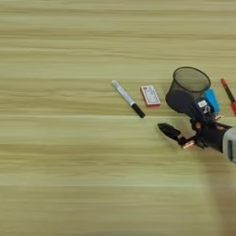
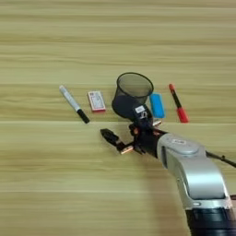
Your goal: Move the objects on the table
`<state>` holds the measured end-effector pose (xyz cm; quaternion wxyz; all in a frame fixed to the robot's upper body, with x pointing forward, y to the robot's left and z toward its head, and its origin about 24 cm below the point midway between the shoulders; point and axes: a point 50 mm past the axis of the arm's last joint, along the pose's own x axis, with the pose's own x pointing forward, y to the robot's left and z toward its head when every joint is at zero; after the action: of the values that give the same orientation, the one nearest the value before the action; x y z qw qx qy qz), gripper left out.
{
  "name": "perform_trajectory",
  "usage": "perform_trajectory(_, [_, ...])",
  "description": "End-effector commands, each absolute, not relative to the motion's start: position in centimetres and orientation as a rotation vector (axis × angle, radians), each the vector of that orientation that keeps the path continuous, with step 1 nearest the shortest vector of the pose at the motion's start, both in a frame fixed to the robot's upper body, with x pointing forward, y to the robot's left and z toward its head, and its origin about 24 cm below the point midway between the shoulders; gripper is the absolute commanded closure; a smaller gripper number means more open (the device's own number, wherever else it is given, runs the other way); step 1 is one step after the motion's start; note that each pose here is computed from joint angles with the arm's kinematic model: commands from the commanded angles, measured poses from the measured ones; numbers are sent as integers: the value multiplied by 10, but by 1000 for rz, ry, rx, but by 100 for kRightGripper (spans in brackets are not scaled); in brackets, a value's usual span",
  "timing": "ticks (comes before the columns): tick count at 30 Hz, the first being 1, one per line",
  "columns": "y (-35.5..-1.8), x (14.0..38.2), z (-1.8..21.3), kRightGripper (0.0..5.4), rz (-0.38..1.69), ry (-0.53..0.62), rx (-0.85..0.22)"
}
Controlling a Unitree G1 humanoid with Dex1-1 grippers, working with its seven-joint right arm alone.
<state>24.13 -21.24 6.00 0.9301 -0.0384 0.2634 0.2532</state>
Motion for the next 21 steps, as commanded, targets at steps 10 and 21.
perform_trajectory(10, [-190, 269, 91, 8, 607, 400, -39])
perform_trajectory(21, [-184, 295, 95, 8, 555, 375, -20])
